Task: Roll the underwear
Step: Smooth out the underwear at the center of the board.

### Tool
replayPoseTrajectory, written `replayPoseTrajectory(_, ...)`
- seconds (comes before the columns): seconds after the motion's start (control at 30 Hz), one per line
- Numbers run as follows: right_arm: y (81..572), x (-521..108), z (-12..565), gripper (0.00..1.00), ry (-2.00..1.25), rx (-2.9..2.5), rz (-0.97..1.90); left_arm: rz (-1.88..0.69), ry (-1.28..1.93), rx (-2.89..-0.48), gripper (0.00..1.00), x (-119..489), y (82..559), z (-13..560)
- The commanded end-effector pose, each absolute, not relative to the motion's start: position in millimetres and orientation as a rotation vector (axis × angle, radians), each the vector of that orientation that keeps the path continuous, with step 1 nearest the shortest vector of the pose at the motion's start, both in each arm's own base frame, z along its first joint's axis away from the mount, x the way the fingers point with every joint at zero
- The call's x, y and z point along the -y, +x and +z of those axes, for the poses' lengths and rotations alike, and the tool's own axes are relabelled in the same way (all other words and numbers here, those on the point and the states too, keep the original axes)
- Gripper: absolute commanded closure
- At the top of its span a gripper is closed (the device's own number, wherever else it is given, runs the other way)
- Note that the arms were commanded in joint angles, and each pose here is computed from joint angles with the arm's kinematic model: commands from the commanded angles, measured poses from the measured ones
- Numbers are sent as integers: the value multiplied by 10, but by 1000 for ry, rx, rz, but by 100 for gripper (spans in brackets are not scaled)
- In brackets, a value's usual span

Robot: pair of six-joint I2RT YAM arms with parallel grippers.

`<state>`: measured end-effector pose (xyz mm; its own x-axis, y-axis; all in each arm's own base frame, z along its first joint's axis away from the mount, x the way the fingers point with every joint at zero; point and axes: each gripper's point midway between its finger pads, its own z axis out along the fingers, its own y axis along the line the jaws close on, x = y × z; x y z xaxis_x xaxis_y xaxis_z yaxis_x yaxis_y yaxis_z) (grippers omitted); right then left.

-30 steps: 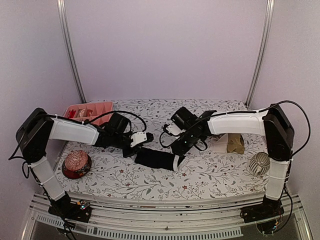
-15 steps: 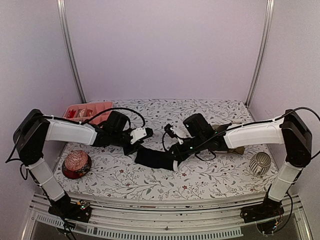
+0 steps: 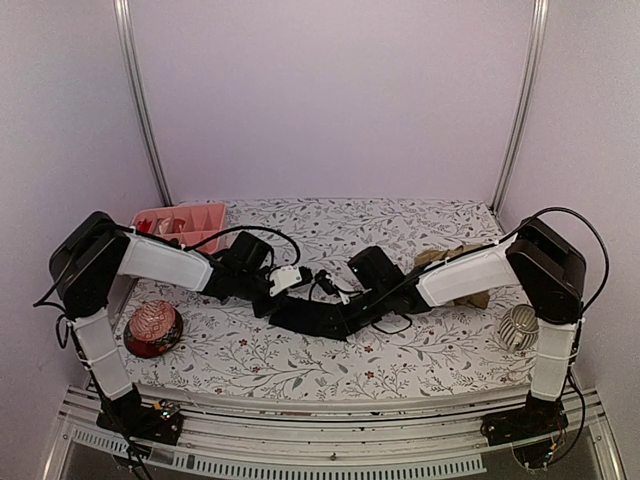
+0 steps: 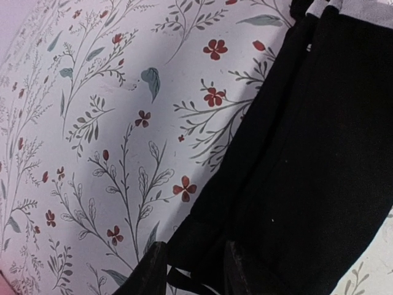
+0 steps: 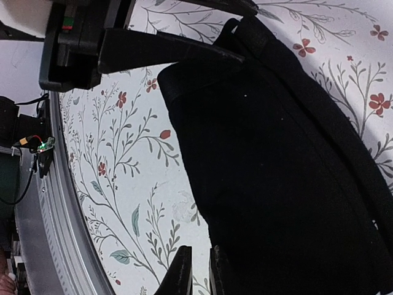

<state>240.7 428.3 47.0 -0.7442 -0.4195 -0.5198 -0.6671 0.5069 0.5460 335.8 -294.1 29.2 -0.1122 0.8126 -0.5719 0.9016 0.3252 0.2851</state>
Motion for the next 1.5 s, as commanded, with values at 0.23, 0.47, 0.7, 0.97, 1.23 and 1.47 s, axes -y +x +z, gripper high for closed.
replayPoseTrajectory(0.23, 2515, -4063, 162, 94, -749, -2577, 1127, -35, 1519, -2025, 65, 2823, 3440, 105)
replayPoseTrajectory(0.47, 2418, -4021, 102, 94, -748, -2649, 1135, 11, 1528, -2046, 63, 2767, 3462, 53)
replayPoseTrajectory(0.7, 2366, -4031, 270, 94, -764, -2634, 1182, 34, 1487, -2030, 46, 2777, 3560, 203)
replayPoseTrajectory(0.97, 2532, -4160, 919, 87, -796, -2471, 1195, 74, 1373, -1985, 9, 2792, 3830, 648)
replayPoseTrajectory(1.23, 2780, -4195, 1197, 82, -767, -2386, 1153, 81, 1280, -1948, 2, 2697, 3957, 941)
replayPoseTrajectory(1.47, 2955, -4164, 903, 82, -741, -2441, 1144, 94, 1291, -1948, 2, 2664, 3919, 783)
